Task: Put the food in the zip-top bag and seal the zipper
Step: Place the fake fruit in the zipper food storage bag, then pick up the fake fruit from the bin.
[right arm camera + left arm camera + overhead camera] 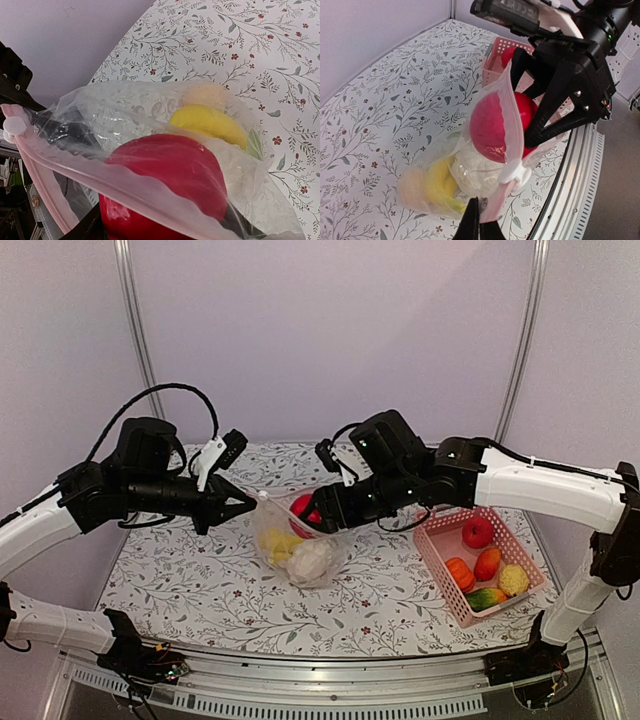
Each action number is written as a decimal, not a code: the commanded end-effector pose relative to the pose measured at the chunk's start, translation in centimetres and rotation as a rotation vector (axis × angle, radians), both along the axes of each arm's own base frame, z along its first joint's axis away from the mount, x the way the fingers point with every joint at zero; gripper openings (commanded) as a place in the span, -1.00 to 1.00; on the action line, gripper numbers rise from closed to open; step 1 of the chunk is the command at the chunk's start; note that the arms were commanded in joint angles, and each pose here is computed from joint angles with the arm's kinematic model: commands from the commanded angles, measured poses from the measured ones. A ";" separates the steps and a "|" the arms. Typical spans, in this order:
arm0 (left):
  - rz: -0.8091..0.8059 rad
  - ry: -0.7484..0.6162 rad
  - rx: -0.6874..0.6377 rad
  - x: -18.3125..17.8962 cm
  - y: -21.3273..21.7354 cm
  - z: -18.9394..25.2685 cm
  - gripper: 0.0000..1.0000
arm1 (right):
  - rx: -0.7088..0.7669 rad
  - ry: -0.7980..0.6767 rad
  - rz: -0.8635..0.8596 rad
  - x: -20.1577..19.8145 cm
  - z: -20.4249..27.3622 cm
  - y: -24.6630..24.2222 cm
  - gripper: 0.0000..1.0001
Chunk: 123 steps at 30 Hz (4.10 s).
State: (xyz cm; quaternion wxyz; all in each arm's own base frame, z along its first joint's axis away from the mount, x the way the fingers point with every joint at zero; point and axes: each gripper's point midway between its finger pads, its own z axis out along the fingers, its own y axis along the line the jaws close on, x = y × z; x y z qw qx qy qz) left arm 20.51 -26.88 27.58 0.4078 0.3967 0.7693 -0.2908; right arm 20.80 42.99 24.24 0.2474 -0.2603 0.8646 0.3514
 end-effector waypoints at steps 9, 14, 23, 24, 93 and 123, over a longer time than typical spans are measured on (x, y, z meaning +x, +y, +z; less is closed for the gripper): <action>0.000 0.004 0.008 0.2 0.2 -0.4 -1.00 | -0.118 -0.023 -0.076 1.5 -3.0 1.1 0.27; 0.000 0.003 0.007 0.2 0.2 -0.4 -1.00 | -0.112 -0.039 -0.070 1.4 -2.5 1.1 0.52; 0.002 0.002 0.008 0.2 0.2 -0.4 -1.00 | -0.084 -0.057 -0.056 1.1 -1.7 1.0 0.69; 0.002 0.003 0.008 0.2 0.2 -0.4 -1.00 | -0.078 -0.060 -0.055 1.0 -1.5 1.0 0.69; 0.091 -0.010 0.029 1.7 1.5 -0.5 -1.00 | -0.551 0.087 -1.058 10.6 -13.4 -36.6 0.95; 0.091 -0.005 0.037 1.7 1.5 -0.7 -1.00 | -0.701 0.119 -1.124 12.1 -18.4 -38.2 0.50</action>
